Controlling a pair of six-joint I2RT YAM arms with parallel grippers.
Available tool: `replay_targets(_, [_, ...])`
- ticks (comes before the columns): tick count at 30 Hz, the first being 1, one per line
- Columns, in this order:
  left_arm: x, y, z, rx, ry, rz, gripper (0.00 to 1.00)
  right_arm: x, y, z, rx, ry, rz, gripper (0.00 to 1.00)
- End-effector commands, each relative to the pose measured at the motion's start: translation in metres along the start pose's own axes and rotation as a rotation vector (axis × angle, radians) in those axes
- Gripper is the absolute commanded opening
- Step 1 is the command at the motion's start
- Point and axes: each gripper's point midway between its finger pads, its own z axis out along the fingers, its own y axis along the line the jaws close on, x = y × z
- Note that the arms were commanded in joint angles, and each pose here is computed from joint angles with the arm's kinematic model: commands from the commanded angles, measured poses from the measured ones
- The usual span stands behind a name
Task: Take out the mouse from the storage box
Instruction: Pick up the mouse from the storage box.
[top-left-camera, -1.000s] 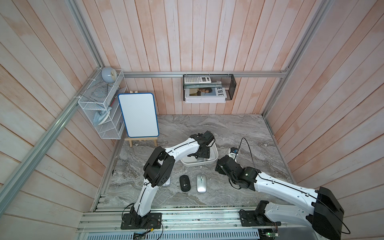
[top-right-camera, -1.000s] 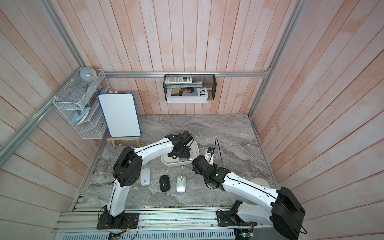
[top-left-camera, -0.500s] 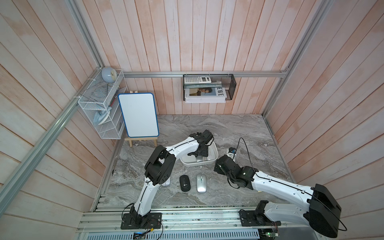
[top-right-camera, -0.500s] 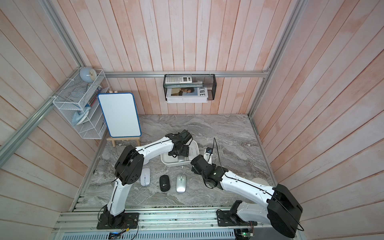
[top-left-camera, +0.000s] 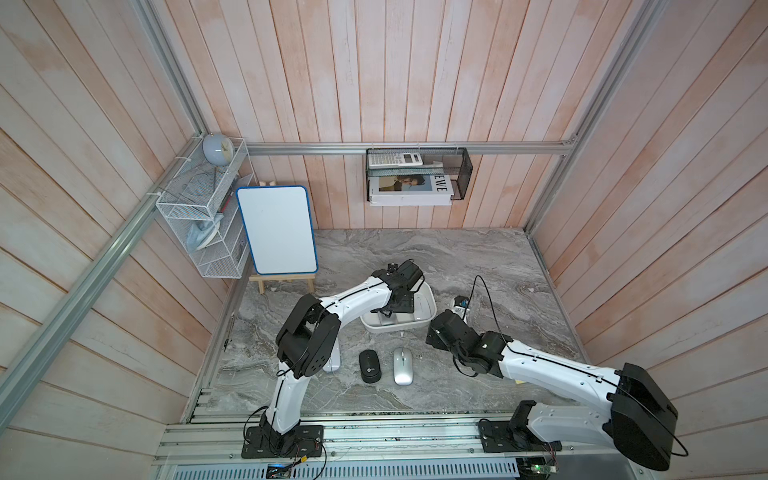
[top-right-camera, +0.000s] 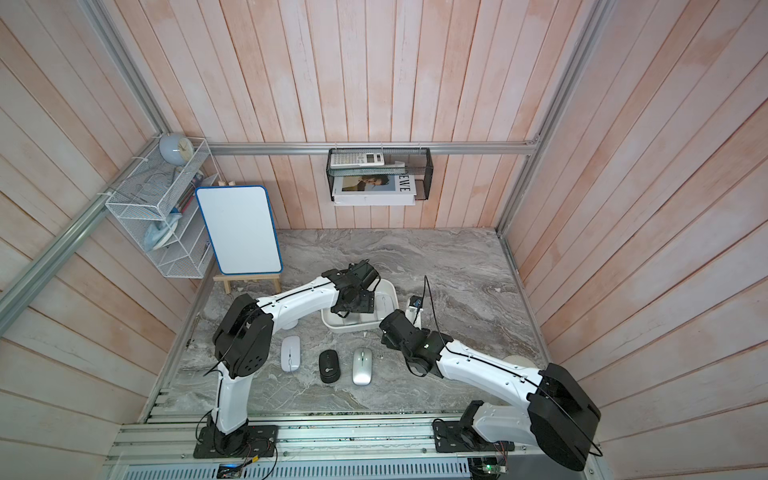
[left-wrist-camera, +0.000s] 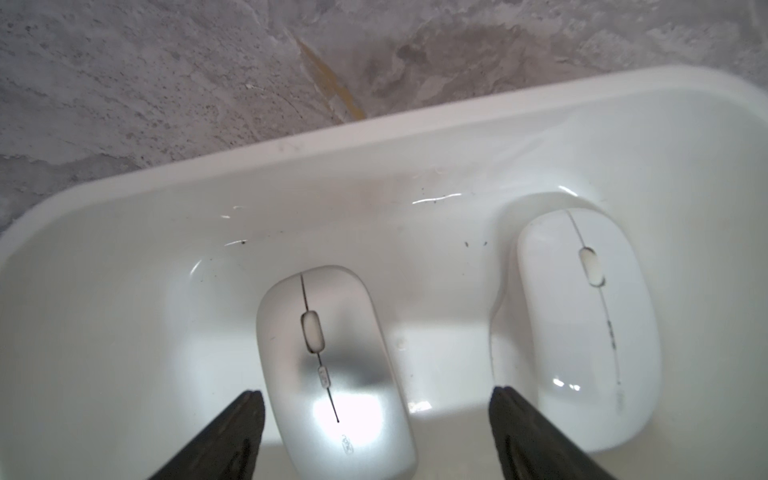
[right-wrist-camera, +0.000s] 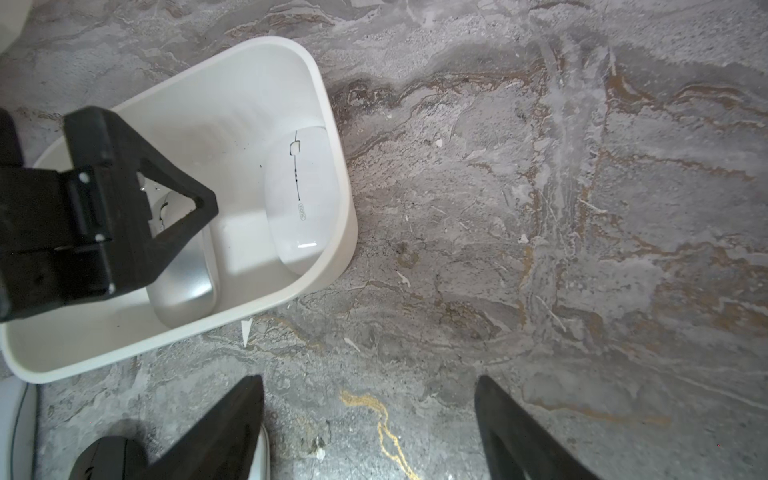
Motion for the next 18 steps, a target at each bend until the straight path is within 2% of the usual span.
replay_targets(1, [-0.005,0.007,-0.003,-0.040,-0.015,-0.061,0.91,-0.010,0.006,-0.005,-0.010,-0.010,0.019,0.84])
replay_targets(7, [-0.001,0.020,0.000,-0.086,-0.037,-0.155,0.94,-0.011,0.007,-0.005,-0.012,-0.013,0.016,0.84])
replay_targets(14, [0.011,0.025,0.025,-0.081,0.032,-0.193,0.95,-0.008,0.007,-0.004,-0.014,0.000,0.016,0.84])
replay_targets(18, [0.013,0.025,0.036,-0.073,0.050,-0.204,0.96,-0.011,0.002,-0.007,0.002,-0.015,0.004,0.91])
